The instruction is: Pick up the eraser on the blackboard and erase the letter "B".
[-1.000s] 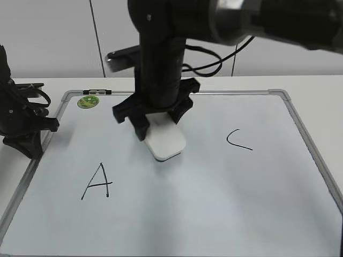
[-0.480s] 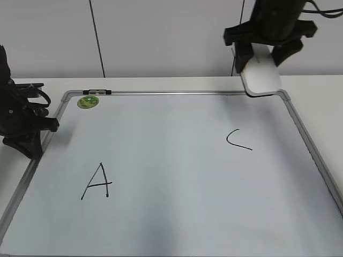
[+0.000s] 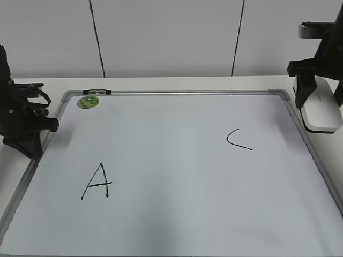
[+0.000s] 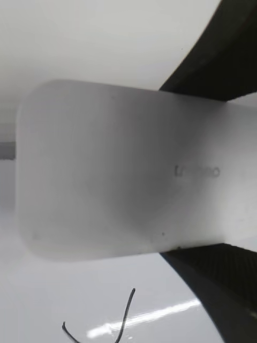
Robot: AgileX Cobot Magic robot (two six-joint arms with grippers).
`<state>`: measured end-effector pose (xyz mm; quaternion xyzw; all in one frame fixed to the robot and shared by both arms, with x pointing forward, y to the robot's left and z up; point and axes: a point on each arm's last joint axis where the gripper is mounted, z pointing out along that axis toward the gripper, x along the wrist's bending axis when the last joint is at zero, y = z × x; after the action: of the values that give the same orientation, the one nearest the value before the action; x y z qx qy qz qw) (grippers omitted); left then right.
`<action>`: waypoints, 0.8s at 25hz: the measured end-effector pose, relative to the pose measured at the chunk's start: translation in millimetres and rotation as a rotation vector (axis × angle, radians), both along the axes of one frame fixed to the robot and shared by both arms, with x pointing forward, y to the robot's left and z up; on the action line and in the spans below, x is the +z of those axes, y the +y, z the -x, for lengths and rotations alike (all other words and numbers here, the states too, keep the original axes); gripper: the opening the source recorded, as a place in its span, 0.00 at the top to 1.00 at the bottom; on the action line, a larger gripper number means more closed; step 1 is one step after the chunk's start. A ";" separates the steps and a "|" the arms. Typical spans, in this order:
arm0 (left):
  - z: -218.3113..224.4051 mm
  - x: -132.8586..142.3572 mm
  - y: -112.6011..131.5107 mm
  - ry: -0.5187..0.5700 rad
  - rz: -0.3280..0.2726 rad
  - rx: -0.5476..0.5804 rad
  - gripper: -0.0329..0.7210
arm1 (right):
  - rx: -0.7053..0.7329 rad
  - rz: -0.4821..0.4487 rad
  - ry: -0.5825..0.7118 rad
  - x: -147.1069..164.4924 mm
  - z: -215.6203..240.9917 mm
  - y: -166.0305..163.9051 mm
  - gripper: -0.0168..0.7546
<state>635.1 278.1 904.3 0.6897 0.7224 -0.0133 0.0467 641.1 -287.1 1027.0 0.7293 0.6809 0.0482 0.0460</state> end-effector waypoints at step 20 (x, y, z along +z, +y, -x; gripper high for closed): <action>0.0 0.0 0.0 0.000 0.000 0.000 0.90 | 0.082 -0.045 0.165 -71.3 -13.4 -7.4 0.30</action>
<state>635.1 278.1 904.3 0.6897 0.7224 -0.0133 0.0467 654.5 -294.5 955.6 0.7032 0.7104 0.0050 -0.0288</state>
